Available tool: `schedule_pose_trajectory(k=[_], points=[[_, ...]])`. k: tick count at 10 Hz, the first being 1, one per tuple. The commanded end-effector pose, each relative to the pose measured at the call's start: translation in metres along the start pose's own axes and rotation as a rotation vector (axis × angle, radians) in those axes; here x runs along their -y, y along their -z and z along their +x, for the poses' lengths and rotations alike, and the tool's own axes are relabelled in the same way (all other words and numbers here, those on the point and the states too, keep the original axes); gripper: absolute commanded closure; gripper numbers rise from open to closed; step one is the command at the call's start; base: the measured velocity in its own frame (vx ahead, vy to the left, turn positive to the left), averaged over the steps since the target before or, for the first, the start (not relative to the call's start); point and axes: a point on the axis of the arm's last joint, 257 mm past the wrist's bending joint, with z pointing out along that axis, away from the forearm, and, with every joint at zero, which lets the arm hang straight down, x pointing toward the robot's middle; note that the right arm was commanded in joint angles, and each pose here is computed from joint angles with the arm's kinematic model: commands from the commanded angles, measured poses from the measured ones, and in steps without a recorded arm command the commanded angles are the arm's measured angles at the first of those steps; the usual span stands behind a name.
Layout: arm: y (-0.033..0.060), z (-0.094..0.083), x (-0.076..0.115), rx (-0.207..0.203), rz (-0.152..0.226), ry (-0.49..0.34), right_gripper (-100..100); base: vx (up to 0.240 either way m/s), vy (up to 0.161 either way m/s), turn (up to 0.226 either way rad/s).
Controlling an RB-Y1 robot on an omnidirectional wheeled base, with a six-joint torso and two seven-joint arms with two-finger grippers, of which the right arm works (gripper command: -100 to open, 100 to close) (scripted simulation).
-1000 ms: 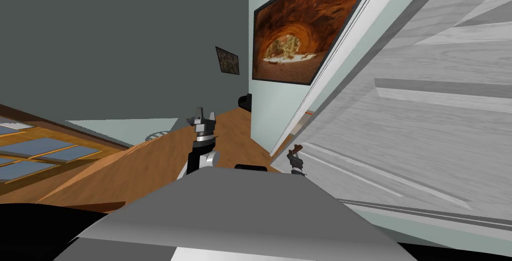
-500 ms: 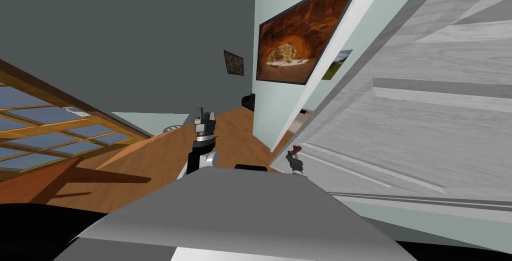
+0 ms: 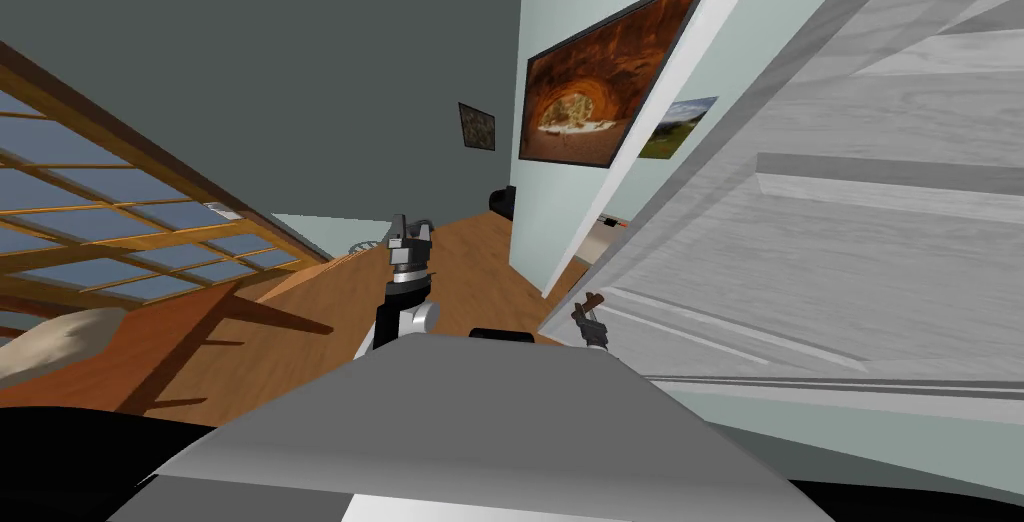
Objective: Pull the door open
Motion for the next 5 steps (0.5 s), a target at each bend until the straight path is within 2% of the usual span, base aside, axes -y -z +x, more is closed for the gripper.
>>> schedule_pose_trajectory(k=[1, 3, 4, 5], points=[[0.0098, -0.0029, 0.0032, 0.008, 0.031, -0.003, 100, -0.234, -0.028, 0.128], [0.0154, -0.0025, 0.0045, 0.008, 0.054, -0.004, 100, -0.232, -0.047, 0.116], [0.0126, -0.0031, 0.0049, 0.008, 0.048, -0.004, 100, -0.102, -0.007, 0.024], [0.0184, -0.0043, 0.006, 0.011, 0.069, -0.005, 100, -0.152, 0.004, 0.147]])
